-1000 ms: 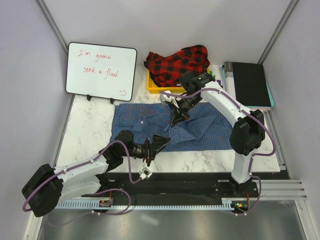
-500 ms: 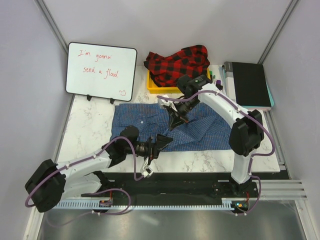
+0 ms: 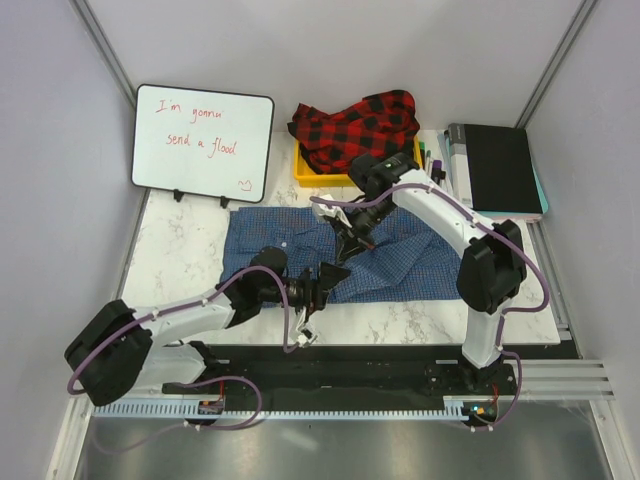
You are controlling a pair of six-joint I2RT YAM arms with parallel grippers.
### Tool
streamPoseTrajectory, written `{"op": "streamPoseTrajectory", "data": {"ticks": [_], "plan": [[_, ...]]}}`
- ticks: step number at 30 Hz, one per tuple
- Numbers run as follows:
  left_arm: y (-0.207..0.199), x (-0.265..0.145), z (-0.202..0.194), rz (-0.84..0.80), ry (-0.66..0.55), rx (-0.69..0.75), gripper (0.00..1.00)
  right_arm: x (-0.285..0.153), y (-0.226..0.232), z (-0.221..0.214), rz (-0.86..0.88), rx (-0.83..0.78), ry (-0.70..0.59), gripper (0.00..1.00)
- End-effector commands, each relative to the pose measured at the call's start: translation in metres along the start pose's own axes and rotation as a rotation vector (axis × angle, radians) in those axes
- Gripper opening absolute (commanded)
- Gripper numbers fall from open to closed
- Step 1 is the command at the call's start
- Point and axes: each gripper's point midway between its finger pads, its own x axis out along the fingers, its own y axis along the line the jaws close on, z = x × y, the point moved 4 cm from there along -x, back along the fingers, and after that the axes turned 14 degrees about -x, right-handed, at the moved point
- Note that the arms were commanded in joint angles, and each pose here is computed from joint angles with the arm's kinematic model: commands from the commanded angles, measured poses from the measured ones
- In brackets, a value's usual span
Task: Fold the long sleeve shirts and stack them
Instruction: Fold the shirt
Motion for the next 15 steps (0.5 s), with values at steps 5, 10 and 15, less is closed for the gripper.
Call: {"op": "streamPoseTrajectory", "data": {"ticks": [5,10,15], "plan": [[0.051,-0.002,0.007,0.117,-0.022,0.279,0.53,-0.008,0.013,0.025,0.031,0.005,-0.053,0.01],[0.059,-0.009,0.012,0.091,-0.036,0.236,0.19,-0.016,0.007,0.029,-0.002,0.021,-0.050,0.24],[0.075,-0.010,0.004,0.062,-0.009,-0.014,0.02,-0.088,-0.027,0.034,-0.247,0.071,-0.104,0.66]]}}
